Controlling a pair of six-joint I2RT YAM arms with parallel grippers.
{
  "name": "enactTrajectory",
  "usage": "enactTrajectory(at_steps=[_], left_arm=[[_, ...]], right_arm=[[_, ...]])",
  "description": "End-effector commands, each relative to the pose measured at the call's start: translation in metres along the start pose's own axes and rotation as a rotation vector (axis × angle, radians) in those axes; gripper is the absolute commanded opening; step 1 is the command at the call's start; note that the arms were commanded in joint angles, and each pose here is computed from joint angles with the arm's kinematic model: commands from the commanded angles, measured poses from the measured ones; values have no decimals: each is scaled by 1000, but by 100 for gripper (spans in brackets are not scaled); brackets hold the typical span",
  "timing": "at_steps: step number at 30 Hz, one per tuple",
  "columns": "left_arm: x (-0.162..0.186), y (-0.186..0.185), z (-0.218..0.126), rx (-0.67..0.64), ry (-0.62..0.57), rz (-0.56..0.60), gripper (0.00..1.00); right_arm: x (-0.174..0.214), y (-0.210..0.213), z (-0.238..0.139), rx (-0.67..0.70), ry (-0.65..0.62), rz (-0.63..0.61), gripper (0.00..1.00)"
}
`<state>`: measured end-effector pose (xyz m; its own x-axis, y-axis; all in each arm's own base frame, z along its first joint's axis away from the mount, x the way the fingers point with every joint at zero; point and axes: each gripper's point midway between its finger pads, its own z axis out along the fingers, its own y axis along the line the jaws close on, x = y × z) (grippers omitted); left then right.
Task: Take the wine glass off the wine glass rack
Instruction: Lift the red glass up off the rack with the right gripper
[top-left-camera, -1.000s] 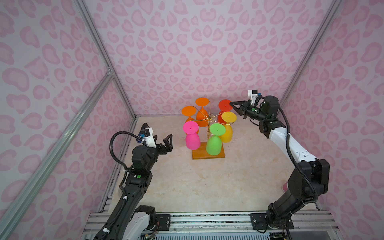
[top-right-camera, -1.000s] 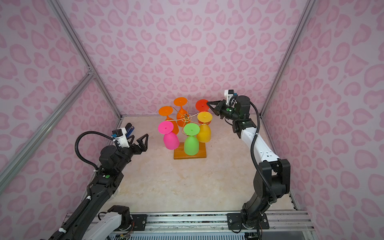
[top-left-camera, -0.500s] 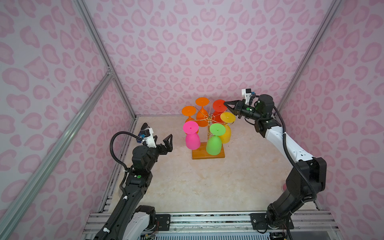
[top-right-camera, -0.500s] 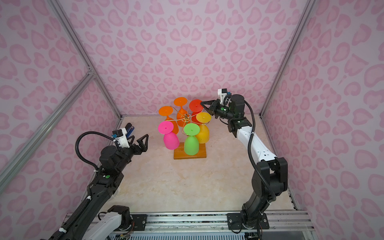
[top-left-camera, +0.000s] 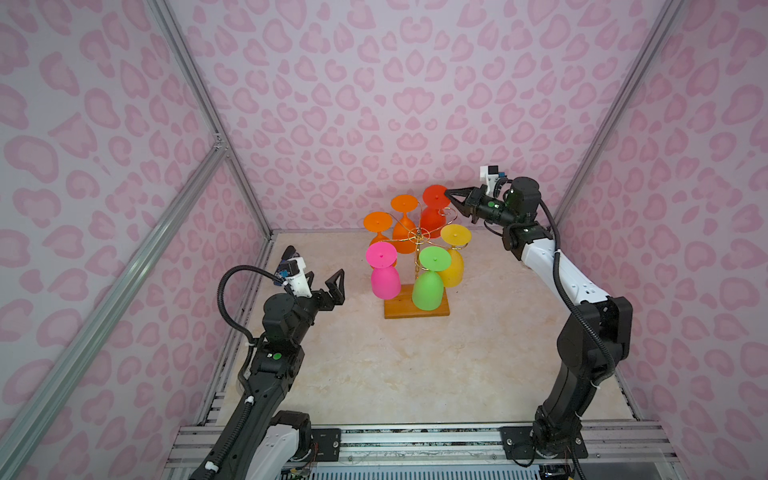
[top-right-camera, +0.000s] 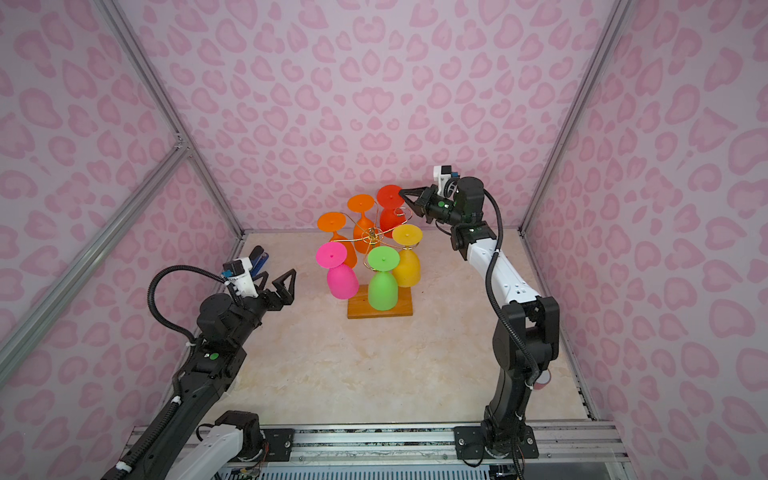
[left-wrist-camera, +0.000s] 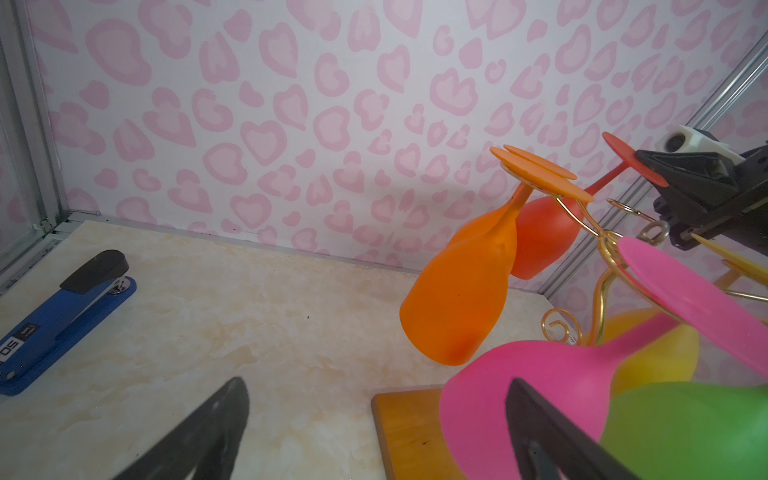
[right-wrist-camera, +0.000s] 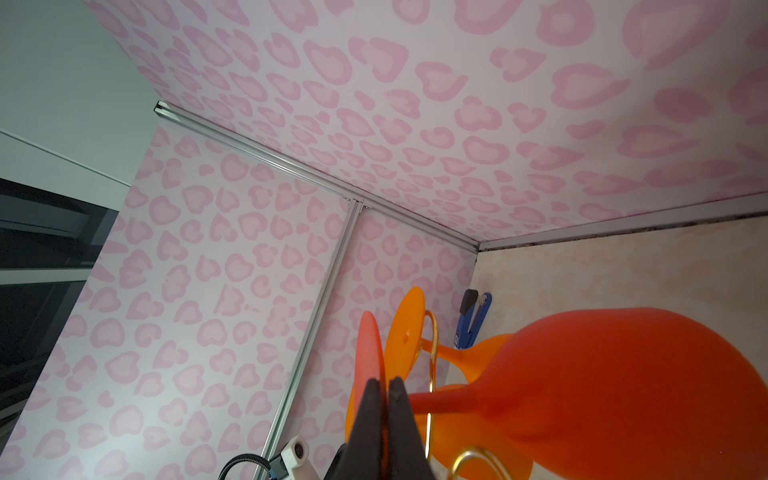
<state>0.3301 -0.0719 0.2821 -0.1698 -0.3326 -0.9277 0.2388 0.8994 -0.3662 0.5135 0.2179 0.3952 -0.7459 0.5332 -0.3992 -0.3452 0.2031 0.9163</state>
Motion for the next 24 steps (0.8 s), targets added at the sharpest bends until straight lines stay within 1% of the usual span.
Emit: enactTrajectory(at_steps=[1, 5, 8, 11, 15, 17, 18, 19, 21, 24], left_arm=[[-7, -3, -3, 8, -27, 5, 98], [-15, -5, -8, 4, -45, 1, 98], [-26, -5, -14, -10, -80, -16, 97], [-42, -10, -22, -2, -128, -34, 96], [-67, -26, -36, 56, -200, -37, 95], [-82, -38, -42, 102, -235, -34, 95], [-90, -46, -43, 133, -244, -31, 95], [-98, -56, -45, 174, -249, -26, 95], [-111, -76, -43, 267, -240, -21, 95], [-128, -114, -41, 469, -213, -31, 95]], right_arm=[[-23, 16, -5, -82, -62, -30, 0], [-46, 26, -23, -113, -125, -52, 0], [-60, 31, -45, -108, -178, -78, 0], [-73, 43, -77, -108, -245, -115, 0], [-82, 65, -119, -132, -321, -158, 0], [-81, 90, -139, -191, -354, -209, 0], [-77, 94, -146, -218, -361, -217, 0], [-73, 108, -153, -263, -368, -240, 0], [-64, 132, -160, -336, -357, -263, 0], [-45, 167, -164, -423, -325, -293, 0]])
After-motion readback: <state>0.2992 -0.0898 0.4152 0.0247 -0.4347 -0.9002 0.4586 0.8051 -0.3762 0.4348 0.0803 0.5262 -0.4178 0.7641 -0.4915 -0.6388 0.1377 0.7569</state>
